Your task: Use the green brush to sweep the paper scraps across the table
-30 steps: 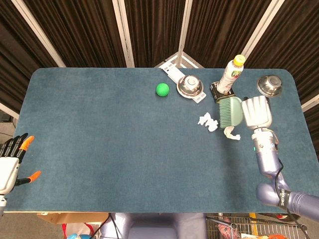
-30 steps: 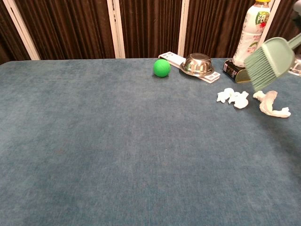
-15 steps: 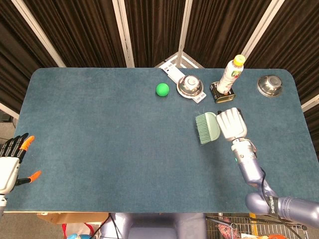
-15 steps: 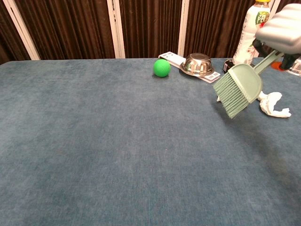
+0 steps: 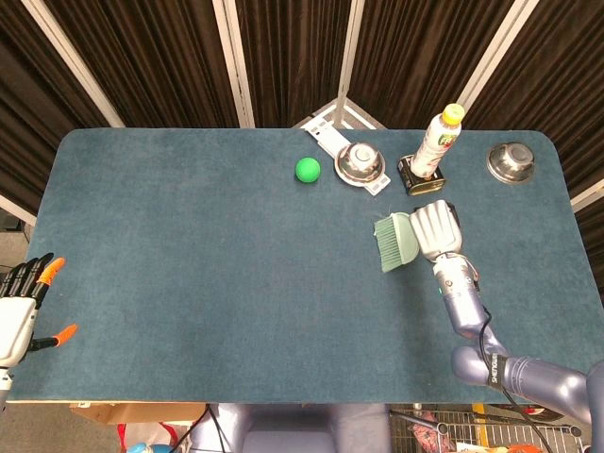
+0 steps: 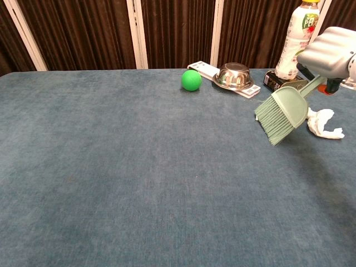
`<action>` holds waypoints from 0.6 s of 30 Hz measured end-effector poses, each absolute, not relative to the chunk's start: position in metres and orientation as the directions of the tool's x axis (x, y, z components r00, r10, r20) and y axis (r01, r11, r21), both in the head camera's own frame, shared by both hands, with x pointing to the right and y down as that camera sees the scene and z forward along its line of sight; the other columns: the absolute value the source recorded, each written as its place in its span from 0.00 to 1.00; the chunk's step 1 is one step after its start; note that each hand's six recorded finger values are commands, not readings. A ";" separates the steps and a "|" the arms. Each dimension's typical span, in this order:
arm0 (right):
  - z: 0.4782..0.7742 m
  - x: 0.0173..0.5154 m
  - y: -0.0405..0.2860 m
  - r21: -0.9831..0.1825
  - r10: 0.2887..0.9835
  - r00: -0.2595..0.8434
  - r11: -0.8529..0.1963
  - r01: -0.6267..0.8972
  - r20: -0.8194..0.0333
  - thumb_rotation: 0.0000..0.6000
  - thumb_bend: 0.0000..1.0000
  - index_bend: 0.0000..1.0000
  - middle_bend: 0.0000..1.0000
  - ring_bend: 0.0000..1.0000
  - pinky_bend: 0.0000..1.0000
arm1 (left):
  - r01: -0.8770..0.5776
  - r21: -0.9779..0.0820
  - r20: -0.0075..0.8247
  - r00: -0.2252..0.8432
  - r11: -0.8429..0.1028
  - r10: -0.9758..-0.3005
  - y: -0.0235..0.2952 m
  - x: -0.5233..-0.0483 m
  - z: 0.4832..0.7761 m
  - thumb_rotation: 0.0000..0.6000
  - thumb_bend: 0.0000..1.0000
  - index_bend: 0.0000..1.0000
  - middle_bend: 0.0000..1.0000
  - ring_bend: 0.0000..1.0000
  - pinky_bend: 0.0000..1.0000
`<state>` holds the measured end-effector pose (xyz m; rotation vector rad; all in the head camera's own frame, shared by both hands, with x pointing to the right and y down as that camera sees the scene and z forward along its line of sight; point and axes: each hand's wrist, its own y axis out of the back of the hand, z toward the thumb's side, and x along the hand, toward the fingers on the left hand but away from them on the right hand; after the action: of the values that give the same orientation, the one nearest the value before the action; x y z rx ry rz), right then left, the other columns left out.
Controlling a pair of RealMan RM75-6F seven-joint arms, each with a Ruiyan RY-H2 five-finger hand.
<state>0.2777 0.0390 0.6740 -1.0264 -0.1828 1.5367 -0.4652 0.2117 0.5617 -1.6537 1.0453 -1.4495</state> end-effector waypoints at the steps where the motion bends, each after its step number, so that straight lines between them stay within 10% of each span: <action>1: 0.675 0.281 0.037 -0.629 0.866 0.101 -0.270 -0.729 -0.489 1.00 0.62 0.77 0.93 0.95 0.88 | -0.126 -0.891 0.434 0.051 -0.436 -0.900 0.212 -0.465 0.562 1.00 0.00 0.00 0.00 0.00 0.00; 18: 0.634 0.370 0.020 -0.539 0.922 -0.095 -0.301 -0.787 -0.376 1.00 0.62 0.77 0.93 0.95 0.88 | -0.123 -0.897 0.422 0.051 -0.425 -0.905 0.214 -0.466 0.558 1.00 0.00 0.00 0.00 0.00 0.00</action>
<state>0.3699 0.0203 0.6344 -0.7850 -0.2345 1.7118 -0.4656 0.2136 0.5583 -1.6418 1.0491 -1.4423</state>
